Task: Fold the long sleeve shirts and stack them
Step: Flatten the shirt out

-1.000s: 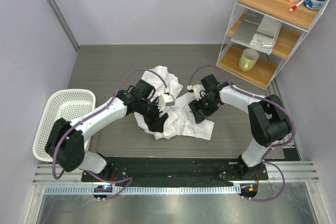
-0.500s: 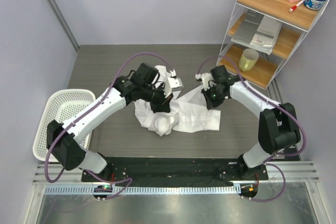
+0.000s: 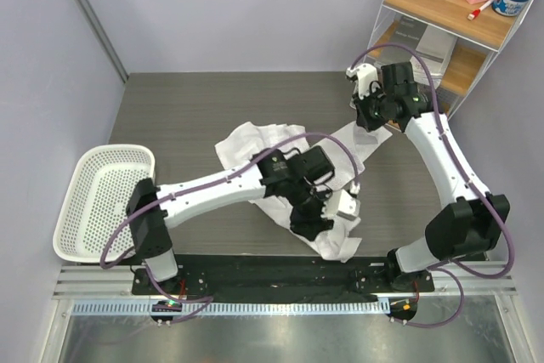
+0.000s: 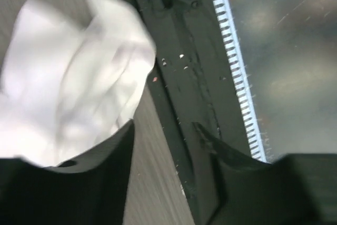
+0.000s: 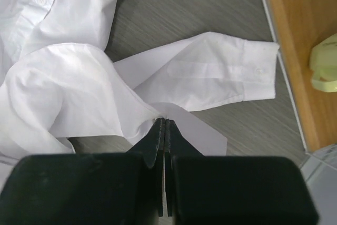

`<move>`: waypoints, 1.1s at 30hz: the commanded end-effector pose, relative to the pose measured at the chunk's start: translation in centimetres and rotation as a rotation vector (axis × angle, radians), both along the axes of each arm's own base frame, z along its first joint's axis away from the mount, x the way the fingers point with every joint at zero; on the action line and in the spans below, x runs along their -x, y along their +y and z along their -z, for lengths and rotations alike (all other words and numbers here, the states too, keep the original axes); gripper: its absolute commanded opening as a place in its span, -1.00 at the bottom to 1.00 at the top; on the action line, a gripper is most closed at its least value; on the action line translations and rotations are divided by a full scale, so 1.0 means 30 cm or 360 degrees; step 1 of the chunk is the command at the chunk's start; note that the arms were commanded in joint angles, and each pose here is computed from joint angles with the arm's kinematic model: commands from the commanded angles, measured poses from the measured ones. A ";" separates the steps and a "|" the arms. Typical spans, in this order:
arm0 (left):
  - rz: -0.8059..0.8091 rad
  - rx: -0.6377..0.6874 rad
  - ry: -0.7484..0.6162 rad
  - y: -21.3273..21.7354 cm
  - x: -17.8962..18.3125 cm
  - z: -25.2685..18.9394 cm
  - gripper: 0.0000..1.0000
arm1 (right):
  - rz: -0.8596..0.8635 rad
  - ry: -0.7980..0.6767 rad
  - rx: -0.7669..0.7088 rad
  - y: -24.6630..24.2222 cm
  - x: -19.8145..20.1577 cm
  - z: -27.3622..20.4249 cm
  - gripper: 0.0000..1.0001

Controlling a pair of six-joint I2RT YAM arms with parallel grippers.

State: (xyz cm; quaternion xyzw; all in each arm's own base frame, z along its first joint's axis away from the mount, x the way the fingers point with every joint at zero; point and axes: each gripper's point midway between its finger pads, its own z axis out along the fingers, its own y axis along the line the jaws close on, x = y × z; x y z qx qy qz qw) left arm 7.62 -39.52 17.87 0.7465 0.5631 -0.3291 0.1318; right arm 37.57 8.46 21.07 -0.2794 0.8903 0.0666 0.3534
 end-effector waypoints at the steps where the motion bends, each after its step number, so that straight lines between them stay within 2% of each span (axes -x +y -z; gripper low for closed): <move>1: -0.0338 0.0203 -0.0023 0.177 -0.219 -0.197 0.20 | -0.0044 -0.0278 0.0032 -0.016 0.037 -0.221 -0.98; 3: -0.0578 0.0188 -0.0028 0.289 -0.329 -0.166 0.42 | -0.0042 -0.0384 0.0031 -0.025 0.058 -0.298 -0.98; 4: -0.0780 0.0246 -0.0138 0.365 -0.450 -0.188 0.50 | -0.0034 -0.0423 0.0031 -0.030 0.063 -0.325 -0.98; 6: -0.0946 0.0153 -0.0260 0.466 -0.560 -0.106 0.54 | -0.0038 -0.0529 0.0009 -0.030 0.087 -0.404 -0.98; 8: -0.1111 0.0053 -0.0290 0.567 -0.681 -0.032 0.56 | -0.0049 -0.0618 -0.0019 -0.025 0.100 -0.468 -0.98; 11: -0.1193 -0.0129 -0.0251 0.631 -0.804 0.091 0.67 | -0.0089 -0.0710 -0.0074 -0.004 0.113 -0.552 -0.98; 12: -0.1209 -0.0126 -0.0286 0.626 -0.853 0.084 0.71 | -0.0093 -0.0702 -0.0081 -0.001 0.103 -0.552 -0.98; 14: -0.1192 -0.0190 -0.0293 0.622 -0.911 0.146 0.74 | -0.0092 -0.0716 -0.0095 0.007 0.085 -0.575 -0.98; 18: -0.1108 -0.0117 -0.0381 0.568 -1.021 0.183 0.75 | -0.0061 -0.0722 -0.0093 0.008 0.030 -0.595 -0.98; 23: -0.0749 0.0008 -0.0498 0.504 -1.067 0.177 0.72 | 0.0043 -0.0929 -0.0054 -0.037 0.019 -0.764 -0.98; 25: -0.0615 -0.0027 -0.0541 0.500 -1.063 0.216 0.71 | 0.0121 -0.1036 -0.0051 -0.062 0.019 -0.842 -0.98; 29: -0.0516 -0.0106 -0.0588 0.503 -1.073 0.315 0.69 | 0.0234 -0.1161 -0.0065 -0.093 0.002 -0.923 -0.98; 33: -0.0500 -0.0353 -0.0510 0.574 -1.036 0.432 0.53 | 0.0401 -0.1270 -0.0017 -0.149 -0.045 -0.973 -0.98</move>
